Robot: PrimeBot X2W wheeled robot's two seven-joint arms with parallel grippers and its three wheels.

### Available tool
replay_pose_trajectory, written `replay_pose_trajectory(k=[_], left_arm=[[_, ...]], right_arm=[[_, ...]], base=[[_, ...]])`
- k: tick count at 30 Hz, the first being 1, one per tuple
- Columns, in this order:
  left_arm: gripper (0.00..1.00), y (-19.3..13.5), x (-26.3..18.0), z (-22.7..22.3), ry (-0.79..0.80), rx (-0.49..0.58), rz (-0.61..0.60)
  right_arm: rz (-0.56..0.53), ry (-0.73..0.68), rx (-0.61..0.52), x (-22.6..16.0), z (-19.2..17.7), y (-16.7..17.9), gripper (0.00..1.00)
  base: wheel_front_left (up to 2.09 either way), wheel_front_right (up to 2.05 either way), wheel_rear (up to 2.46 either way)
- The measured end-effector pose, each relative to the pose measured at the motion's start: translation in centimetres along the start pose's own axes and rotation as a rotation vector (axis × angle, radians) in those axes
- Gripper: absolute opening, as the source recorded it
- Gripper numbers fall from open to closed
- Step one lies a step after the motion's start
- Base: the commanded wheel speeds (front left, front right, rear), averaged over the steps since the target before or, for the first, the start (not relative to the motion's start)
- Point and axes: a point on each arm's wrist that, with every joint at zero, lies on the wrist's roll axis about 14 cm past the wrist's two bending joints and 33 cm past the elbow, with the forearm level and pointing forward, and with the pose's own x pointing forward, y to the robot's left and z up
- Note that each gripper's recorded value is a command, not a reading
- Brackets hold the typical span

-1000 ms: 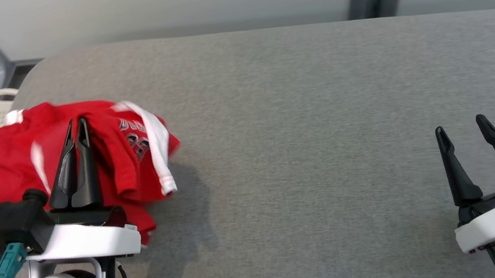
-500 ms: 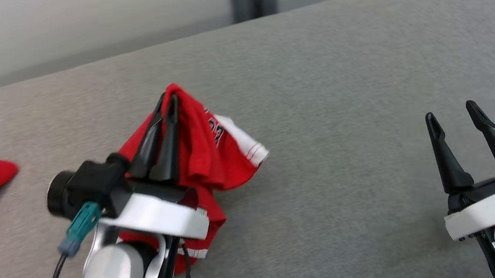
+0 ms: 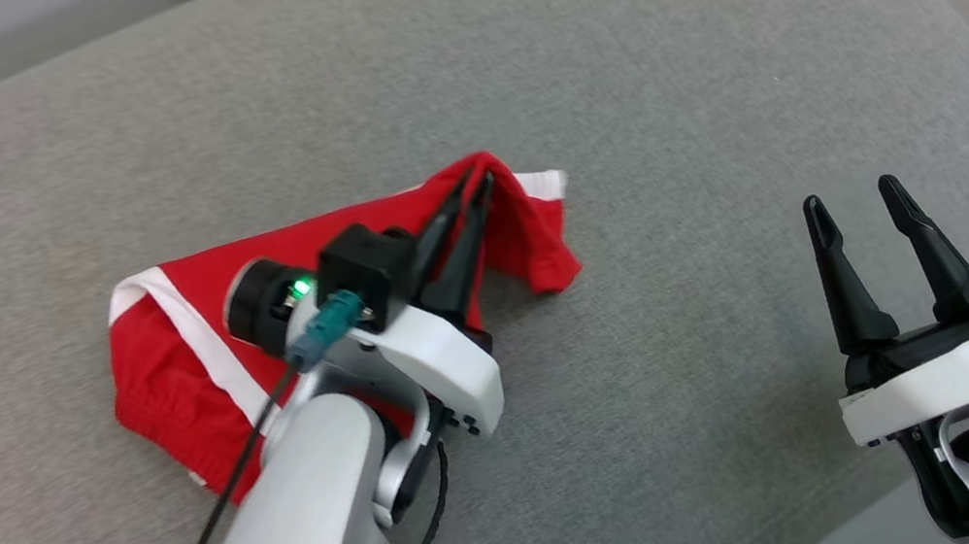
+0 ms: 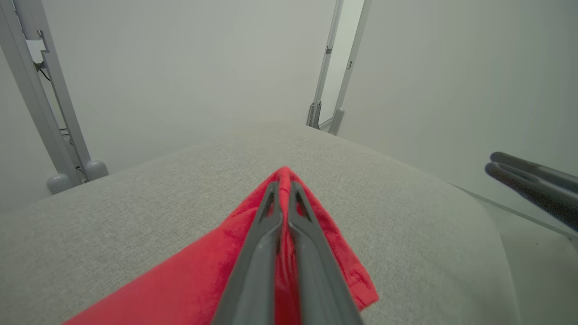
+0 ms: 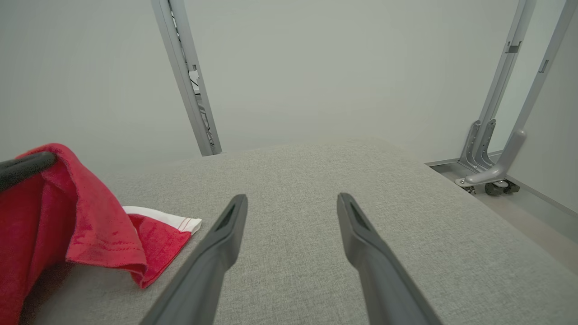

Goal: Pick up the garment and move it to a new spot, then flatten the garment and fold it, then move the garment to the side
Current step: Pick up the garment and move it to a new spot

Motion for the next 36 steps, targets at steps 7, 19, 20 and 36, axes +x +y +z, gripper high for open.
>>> replay_pose_trajectory(k=[7,19,20,36], left_arm=[[1.00,-2.6,1.1,-4.6,0.085,-0.050,-0.098],[1.00,2.1,-2.4,0.4,-0.075,0.001,0.109],[1.00,3.3,-3.2,0.8,-0.084,0.005,0.155],[1.00,17.2,-21.5,3.5,-0.153,0.069,0.808]], right_arm=[[-0.060,0.025,0.001,-0.3,-0.8,-1.9,1.00],[0.045,-0.024,0.005,1.1,0.3,1.6,1.00],[0.055,-0.026,0.009,1.1,0.3,1.9,1.00],[0.214,-0.032,-0.008,1.9,0.4,7.5,1.00]], base=[[0.00,0.00,0.00],[0.00,0.00,0.00],[0.00,0.00,0.00],[0.00,0.00,0.00]])
